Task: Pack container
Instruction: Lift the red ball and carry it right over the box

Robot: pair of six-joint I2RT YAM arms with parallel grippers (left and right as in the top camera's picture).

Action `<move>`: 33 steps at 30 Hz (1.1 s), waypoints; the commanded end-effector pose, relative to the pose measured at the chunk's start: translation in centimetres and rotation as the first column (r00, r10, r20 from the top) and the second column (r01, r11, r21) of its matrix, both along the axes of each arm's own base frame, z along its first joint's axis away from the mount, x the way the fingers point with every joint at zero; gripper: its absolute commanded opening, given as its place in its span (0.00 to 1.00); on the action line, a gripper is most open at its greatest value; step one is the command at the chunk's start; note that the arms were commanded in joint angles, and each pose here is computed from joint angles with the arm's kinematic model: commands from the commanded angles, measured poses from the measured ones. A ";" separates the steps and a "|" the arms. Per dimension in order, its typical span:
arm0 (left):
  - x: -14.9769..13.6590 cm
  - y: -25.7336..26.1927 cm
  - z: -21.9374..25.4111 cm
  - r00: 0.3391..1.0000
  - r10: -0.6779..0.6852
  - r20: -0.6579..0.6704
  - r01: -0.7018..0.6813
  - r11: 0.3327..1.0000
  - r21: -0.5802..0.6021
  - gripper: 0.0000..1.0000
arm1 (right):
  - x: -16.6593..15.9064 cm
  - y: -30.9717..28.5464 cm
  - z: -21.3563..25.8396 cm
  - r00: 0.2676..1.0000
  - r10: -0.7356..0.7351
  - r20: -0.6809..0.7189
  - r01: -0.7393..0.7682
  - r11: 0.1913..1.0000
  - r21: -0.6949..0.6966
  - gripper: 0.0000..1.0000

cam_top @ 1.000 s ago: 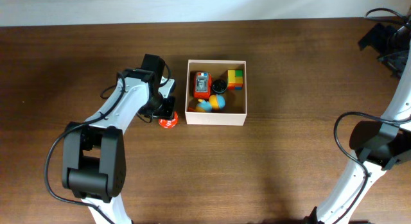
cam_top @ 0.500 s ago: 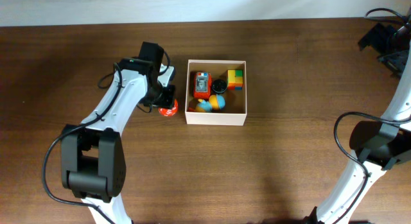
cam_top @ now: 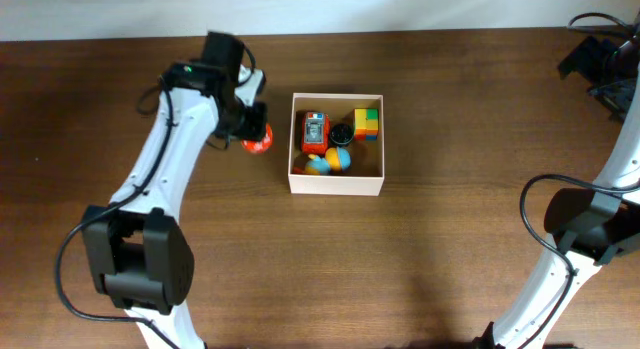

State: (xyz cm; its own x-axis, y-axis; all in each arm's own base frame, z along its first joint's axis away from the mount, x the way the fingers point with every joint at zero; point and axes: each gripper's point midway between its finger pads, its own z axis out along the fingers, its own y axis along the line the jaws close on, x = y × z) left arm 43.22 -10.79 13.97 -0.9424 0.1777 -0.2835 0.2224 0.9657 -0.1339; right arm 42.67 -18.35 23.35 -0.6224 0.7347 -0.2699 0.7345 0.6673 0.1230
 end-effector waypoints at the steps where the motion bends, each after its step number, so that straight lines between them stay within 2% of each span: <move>1: 1.1 -0.7 2.9 0.999 -0.004 0.050 0.006 0.999 -0.038 0.29 | 0.0 0.2 0.2 1.000 0.005 0.005 -0.005 1.000 -0.001 0.99; 4: 0.9 -2.6 4.9 0.997 -0.042 0.062 0.049 0.991 -0.121 0.29 | 0.0 0.2 0.2 1.000 0.005 0.005 -0.005 1.000 -0.001 0.99; 6: 0.5 -4.5 5.8 0.990 -0.115 0.077 0.128 0.973 -0.190 0.29 | 0.0 0.2 0.2 1.000 0.005 0.005 -0.005 1.000 -0.001 0.99; 11: -1.7 -9.5 7.2 0.924 -0.353 0.149 0.383 0.867 -0.318 0.29 | 0.0 0.2 0.2 1.000 0.005 0.005 -0.005 1.000 -0.001 0.99; 15: -3.1 -12.1 7.4 0.844 -0.494 0.207 0.535 0.795 -0.285 0.28 | 0.0 0.2 0.2 1.000 0.005 0.005 -0.005 1.000 -0.001 0.99; 17: -3.7 -13.3 7.4 0.804 -0.548 0.229 0.593 0.761 -0.264 0.25 | 0.0 0.2 0.2 1.000 0.005 0.005 -0.005 1.000 -0.001 0.99; 22: -4.8 -16.0 6.8 0.688 -0.671 0.277 0.724 0.664 -0.188 0.25 | 0.0 0.2 0.2 1.000 0.005 0.005 -0.005 1.000 -0.001 0.99; 26: -4.2 -17.2 5.1 0.670 -0.693 0.267 0.739 0.658 -0.147 0.25 | 0.0 0.2 0.2 1.000 0.005 0.005 -0.005 1.000 -0.001 0.99; 33: -2.7 -18.4 1.1 0.671 -0.702 0.239 0.740 0.653 -0.161 0.25 | 0.0 0.2 0.2 1.000 0.005 0.005 -0.005 1.000 -0.001 0.99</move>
